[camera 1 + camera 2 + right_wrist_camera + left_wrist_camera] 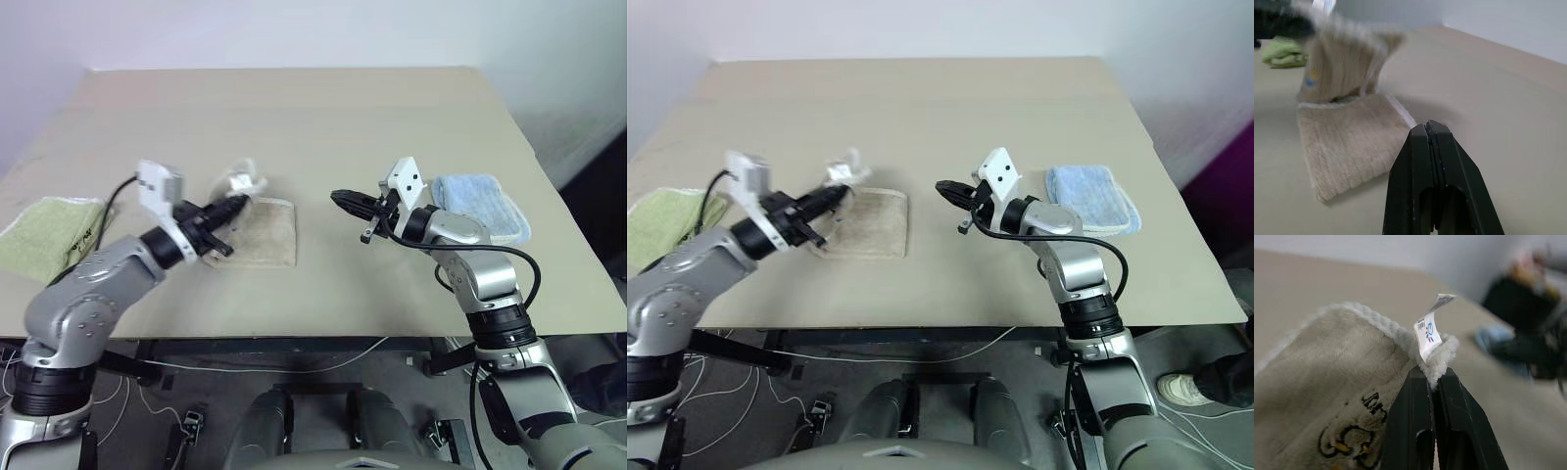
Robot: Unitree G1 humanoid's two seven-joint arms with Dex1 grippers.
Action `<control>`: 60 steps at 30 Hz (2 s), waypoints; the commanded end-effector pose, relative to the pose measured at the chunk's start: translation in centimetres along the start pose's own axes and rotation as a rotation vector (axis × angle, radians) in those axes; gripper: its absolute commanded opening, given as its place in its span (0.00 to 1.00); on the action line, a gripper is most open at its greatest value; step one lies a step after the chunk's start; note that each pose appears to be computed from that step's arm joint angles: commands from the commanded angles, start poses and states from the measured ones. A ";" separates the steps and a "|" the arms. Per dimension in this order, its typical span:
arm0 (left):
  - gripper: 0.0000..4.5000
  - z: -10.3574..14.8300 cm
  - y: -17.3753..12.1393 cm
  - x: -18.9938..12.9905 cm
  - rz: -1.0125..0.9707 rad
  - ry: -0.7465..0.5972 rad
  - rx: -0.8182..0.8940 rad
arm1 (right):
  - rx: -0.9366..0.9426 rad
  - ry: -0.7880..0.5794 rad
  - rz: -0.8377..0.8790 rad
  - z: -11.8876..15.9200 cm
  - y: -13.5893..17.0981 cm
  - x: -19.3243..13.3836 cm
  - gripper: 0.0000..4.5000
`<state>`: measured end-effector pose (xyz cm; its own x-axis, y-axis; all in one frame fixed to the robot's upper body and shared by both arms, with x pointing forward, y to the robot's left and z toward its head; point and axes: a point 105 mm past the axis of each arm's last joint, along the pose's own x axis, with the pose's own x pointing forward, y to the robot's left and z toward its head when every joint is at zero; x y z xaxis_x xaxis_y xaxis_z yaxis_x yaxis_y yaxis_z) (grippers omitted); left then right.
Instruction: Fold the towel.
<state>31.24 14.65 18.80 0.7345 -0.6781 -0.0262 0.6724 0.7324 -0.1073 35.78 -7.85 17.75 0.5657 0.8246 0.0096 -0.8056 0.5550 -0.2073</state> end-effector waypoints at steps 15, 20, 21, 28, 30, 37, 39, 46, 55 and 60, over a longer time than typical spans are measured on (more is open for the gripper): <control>0.39 -3.9 -1.4 1.4 -0.126 0.224 0.199 | -0.050 -0.059 -0.027 1.8 0.2 -0.4 0.00; 0.77 -0.5 -0.9 -0.4 -0.112 0.051 0.097 | -0.046 -0.056 -0.002 1.8 0.5 0.1 0.00; 0.85 0.6 -0.5 -1.0 -0.092 -0.008 0.085 | -0.044 -0.057 0.004 1.9 0.5 0.3 0.00; 0.81 2.2 6.4 -3.6 0.285 -0.079 0.144 | -0.003 -0.067 0.086 2.3 1.9 2.9 0.00; 0.71 1.1 6.7 -3.4 0.294 -0.031 0.203 | 0.015 -0.067 0.116 2.5 2.4 4.0 0.00; 0.16 -0.9 6.0 -1.7 0.207 0.007 0.249 | 0.134 -0.024 0.197 1.5 4.1 8.4 0.00; 0.01 -2.1 5.7 -1.4 0.175 0.057 0.276 | 0.183 0.027 0.187 0.0 4.4 9.4 0.00; 0.00 -8.3 5.8 -1.8 0.134 0.294 0.385 | 0.214 0.246 0.234 -6.6 7.3 9.5 0.00; 0.00 -4.2 5.6 -2.6 0.204 -0.023 0.210 | 0.109 0.108 0.148 -4.1 5.4 8.0 0.00; 0.00 -0.2 7.4 -5.6 0.330 -0.200 0.144 | 0.188 0.031 0.135 -1.2 4.0 5.6 0.04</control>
<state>32.64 22.74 15.98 0.9005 -0.4238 0.0974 0.4254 0.9050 0.0040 36.50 -0.87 13.86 0.4698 0.8766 -0.1041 -0.8827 0.4674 -0.0483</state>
